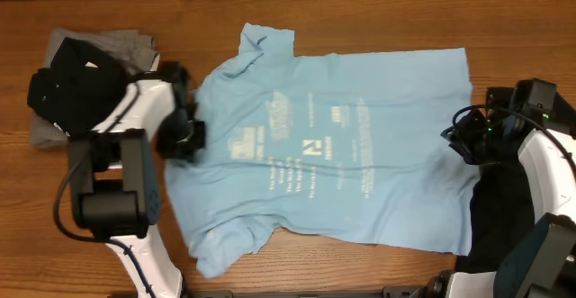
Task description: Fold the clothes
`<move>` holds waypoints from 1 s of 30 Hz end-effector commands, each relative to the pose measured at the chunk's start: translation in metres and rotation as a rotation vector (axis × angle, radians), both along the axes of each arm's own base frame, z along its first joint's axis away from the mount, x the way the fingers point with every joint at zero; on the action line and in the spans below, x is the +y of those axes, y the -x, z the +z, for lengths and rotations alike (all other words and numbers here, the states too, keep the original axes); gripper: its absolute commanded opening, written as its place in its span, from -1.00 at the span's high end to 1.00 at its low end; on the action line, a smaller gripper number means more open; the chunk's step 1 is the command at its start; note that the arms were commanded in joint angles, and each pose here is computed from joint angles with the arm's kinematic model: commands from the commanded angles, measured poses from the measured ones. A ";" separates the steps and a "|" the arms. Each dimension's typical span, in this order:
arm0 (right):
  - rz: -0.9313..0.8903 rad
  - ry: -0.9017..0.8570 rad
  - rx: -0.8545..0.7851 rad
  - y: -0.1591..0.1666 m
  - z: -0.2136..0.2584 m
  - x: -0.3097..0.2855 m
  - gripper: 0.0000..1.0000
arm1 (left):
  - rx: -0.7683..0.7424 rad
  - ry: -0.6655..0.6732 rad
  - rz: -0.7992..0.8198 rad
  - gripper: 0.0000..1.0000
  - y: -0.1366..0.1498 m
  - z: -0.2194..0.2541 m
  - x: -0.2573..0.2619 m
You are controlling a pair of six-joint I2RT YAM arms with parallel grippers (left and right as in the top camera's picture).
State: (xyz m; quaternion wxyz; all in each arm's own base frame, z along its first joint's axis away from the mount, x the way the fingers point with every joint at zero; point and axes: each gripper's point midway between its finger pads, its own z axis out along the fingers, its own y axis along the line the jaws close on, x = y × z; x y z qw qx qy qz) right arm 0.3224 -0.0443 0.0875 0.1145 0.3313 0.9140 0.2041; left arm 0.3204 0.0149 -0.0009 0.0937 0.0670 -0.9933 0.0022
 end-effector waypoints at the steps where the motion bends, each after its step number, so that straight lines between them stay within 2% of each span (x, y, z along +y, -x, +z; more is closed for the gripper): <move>1: 0.087 0.019 -0.064 -0.013 0.010 0.018 0.35 | -0.035 -0.069 0.118 0.92 0.005 0.018 0.047; 4: 0.136 0.047 -0.125 -0.028 0.013 0.031 0.30 | -0.130 0.030 0.099 0.81 -0.007 0.042 0.035; 8: 0.133 0.108 -0.151 -0.044 0.008 0.039 0.24 | -0.322 0.191 -0.019 0.51 -0.035 0.088 -0.003; 11: 0.126 0.125 -0.150 -0.050 0.003 0.043 0.24 | -0.472 0.269 -0.134 0.47 -0.060 0.119 -0.035; 13: 0.133 0.124 -0.146 -0.051 0.000 0.045 0.24 | -0.552 0.275 -0.205 0.56 -0.077 0.128 -0.056; 16: 0.136 0.117 -0.115 -0.048 -0.008 0.046 0.25 | -0.608 0.266 -0.318 0.78 -0.095 0.121 -0.084; 18: 0.138 0.108 -0.088 -0.043 -0.012 0.047 0.26 | -0.625 0.254 -0.365 0.84 -0.107 0.110 -0.096; 26: 0.150 0.091 0.002 -0.022 -0.019 0.050 0.28 | -0.667 0.172 -0.389 0.88 -0.155 0.044 -0.095; 30: 0.151 0.083 0.040 -0.013 -0.022 0.051 0.28 | -0.697 0.160 -0.377 0.77 -0.173 0.019 -0.089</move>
